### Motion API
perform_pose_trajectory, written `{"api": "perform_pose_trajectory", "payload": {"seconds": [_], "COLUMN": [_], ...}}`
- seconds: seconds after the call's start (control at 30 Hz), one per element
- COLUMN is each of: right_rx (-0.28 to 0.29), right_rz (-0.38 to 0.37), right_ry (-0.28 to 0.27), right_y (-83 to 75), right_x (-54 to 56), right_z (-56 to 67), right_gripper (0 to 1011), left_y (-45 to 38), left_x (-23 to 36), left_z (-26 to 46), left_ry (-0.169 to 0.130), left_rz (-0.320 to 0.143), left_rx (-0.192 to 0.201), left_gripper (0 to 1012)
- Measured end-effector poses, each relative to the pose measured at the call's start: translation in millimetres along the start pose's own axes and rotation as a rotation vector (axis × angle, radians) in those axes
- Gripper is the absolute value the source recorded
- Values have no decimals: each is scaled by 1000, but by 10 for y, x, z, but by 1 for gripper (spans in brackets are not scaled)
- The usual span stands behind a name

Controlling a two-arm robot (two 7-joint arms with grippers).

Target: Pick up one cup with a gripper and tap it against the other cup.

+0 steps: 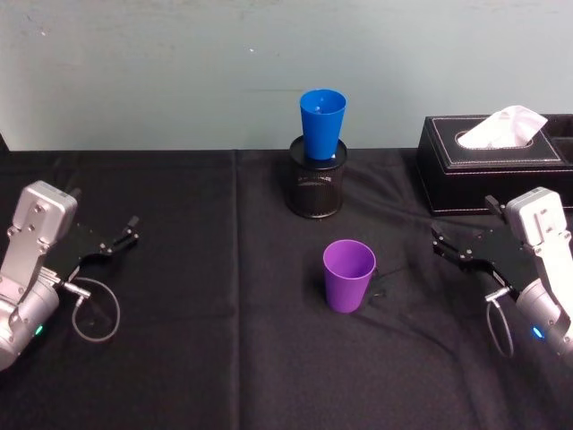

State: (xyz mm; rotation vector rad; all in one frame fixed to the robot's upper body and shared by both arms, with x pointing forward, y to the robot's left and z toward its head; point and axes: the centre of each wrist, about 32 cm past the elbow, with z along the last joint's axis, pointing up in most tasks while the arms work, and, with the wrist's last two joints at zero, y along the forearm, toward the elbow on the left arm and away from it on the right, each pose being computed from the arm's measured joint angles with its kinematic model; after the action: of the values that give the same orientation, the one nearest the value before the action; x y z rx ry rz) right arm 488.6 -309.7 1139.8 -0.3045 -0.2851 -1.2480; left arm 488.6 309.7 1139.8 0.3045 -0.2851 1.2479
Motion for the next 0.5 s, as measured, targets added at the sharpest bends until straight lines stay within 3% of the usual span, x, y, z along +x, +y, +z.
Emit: {"api": "perform_pose_trajectory", "payload": {"seconds": [0.3, 0.5], "right_rx": [0, 41], "right_rz": [0, -11], "right_ry": [0, 6], "right_y": [0, 18], "right_x": [0, -4], "right_z": [0, 38], "right_gripper": [1003, 1003], "left_y": [0, 0], "left_x": [0, 0], "left_z": [0, 0], "left_ry": [0, 0], "left_rz": [0, 0], "left_rx": [0, 0], "left_gripper": [1000, 1000]}}
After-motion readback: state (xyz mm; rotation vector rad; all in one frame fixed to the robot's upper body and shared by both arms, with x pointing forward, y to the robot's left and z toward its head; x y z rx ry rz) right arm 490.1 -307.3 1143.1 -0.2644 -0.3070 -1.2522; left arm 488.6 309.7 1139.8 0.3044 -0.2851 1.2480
